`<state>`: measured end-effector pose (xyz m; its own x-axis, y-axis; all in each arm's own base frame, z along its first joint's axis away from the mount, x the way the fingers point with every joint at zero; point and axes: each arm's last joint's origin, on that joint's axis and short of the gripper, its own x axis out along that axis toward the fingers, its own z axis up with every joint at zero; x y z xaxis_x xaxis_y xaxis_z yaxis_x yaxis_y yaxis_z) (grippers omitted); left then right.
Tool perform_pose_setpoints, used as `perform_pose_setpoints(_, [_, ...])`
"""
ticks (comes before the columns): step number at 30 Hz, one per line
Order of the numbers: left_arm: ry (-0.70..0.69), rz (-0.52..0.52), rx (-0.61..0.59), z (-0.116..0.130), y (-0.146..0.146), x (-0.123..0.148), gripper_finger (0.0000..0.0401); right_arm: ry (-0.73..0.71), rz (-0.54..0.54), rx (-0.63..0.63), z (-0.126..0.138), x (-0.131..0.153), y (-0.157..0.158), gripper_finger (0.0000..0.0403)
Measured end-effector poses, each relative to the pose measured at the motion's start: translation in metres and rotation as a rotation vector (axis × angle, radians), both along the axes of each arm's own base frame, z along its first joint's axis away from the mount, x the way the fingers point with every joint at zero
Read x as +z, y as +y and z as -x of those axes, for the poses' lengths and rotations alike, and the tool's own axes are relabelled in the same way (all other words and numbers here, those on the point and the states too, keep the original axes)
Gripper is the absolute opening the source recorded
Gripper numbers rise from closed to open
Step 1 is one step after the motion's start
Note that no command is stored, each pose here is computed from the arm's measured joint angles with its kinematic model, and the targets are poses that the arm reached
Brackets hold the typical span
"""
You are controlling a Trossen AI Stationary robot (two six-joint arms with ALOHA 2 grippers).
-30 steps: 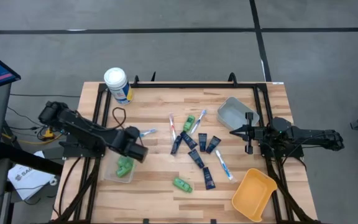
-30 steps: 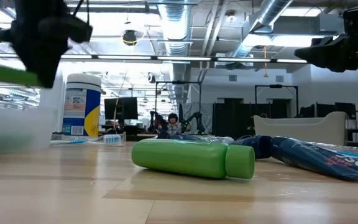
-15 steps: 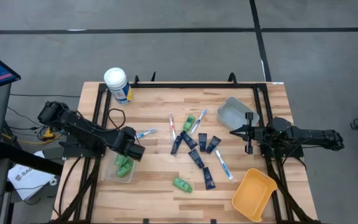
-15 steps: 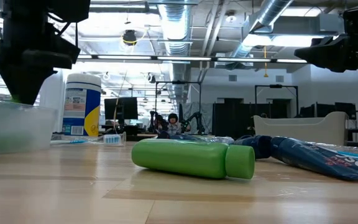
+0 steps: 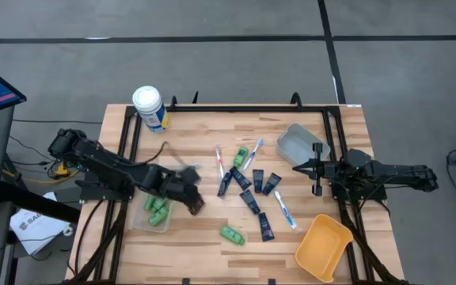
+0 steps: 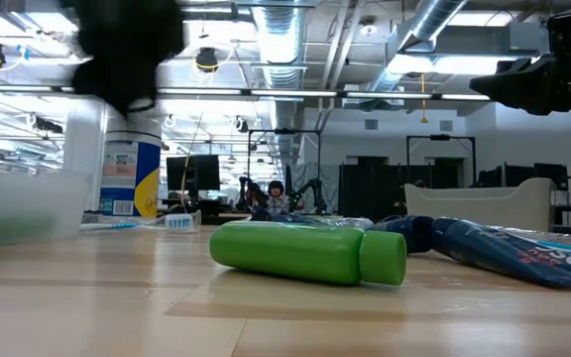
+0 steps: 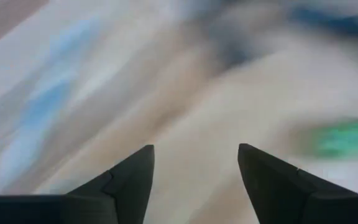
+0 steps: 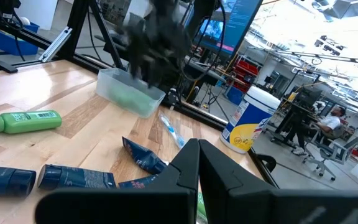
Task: Pick & Place Travel size toiletries
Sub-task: Put the green shampoo bottle into the transparent bin
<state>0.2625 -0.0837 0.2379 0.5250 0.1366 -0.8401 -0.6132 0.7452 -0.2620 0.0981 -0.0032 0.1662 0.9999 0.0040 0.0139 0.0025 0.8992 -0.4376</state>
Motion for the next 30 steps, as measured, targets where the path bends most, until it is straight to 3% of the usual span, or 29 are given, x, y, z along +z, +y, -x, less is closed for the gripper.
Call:
perform_pose_setpoints(3, [-0.316,-0.081,-0.266,-0.027,-0.02,0.017,0.0209,0.0,0.0,0.0,0.0,0.0,0.0,0.0])
perform_pose_setpoints(7, [-0.525,-0.235,-0.464,-0.049,-0.039,0.02,0.0201,0.0,0.0,0.0,0.0,0.0,0.0,0.0])
perform_pose_setpoints(15, [-0.49,-0.276,-0.721,-0.099,-0.066,-0.019,0.0236,-0.001,0.0,0.001,0.0,0.0,0.0,0.0])
perform_pose_setpoints(21, [-0.474,-0.332,-0.829,-0.136,-0.083,-0.035,0.0262,0.0,0.0,0.0,0.0,0.0,0.0,0.0])
perform_pose_setpoints(30, [-0.362,-0.306,-0.944,-0.144,-0.099,-0.074,0.0255,0.0,0.0,0.0,0.0,0.0,0.0,0.0])
